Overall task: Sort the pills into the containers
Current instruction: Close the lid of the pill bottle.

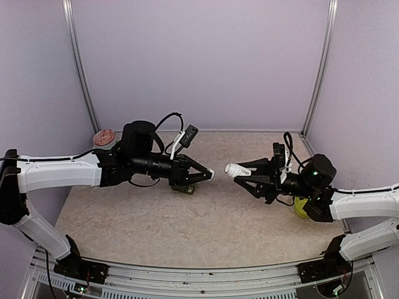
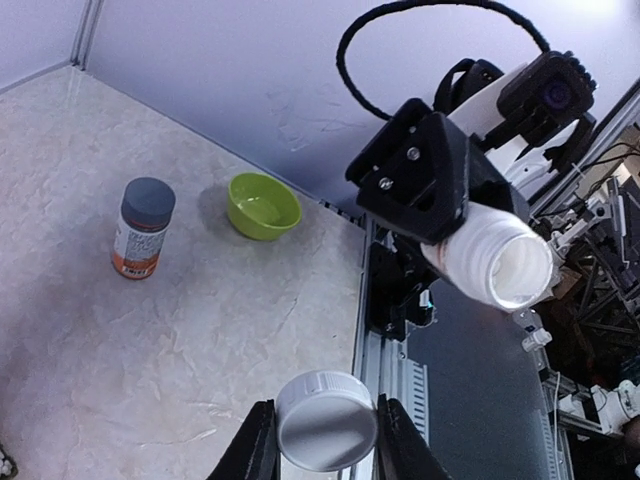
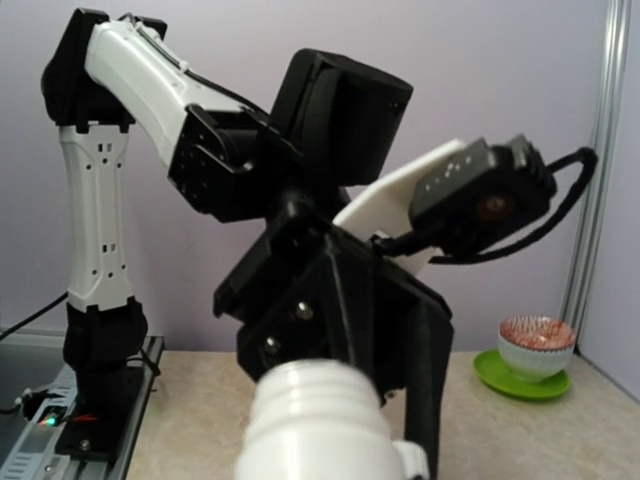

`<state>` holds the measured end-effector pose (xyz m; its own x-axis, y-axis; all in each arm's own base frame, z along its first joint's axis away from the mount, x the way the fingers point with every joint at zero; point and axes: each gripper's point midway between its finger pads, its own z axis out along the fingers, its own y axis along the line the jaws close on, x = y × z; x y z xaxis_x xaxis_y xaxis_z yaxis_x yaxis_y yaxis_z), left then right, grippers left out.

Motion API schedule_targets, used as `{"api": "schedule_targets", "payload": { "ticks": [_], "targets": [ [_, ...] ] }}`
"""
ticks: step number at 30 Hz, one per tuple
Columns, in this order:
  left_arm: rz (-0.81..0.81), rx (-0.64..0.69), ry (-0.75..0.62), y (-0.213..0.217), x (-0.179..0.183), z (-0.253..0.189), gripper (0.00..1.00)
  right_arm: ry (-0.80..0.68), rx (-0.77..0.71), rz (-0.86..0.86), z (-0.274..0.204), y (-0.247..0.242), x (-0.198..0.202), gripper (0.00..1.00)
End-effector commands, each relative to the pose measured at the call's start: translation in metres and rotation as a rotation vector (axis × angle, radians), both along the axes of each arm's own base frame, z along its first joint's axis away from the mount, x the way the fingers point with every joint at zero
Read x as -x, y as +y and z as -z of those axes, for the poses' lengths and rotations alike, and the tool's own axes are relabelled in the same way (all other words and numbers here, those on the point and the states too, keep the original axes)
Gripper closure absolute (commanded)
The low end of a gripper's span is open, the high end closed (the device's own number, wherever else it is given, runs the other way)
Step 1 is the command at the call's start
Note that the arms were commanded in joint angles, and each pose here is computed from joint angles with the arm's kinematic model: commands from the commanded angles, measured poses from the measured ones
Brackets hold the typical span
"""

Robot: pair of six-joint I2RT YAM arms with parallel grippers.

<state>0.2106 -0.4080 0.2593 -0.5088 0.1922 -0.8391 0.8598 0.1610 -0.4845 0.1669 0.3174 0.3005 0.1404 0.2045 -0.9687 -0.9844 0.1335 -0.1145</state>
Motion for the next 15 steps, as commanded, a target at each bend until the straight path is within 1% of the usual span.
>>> {"api": "schedule_targets", "payload": {
  "ticks": [1,9,15],
  "targets": [
    [0.088,0.164,-0.006,-0.004,0.011,-0.054,0.76,-0.054,-0.007,-0.012,-0.011,0.007,0.003,0.78],
    [0.164,0.278,0.046,-0.007,0.022,-0.078,0.76,-0.07,-0.003,0.013,-0.011,0.008,0.001,0.78],
    [0.19,0.297,0.08,-0.014,0.026,-0.08,0.76,-0.083,-0.01,0.017,-0.016,0.009,0.002,0.78]
  ]
}}
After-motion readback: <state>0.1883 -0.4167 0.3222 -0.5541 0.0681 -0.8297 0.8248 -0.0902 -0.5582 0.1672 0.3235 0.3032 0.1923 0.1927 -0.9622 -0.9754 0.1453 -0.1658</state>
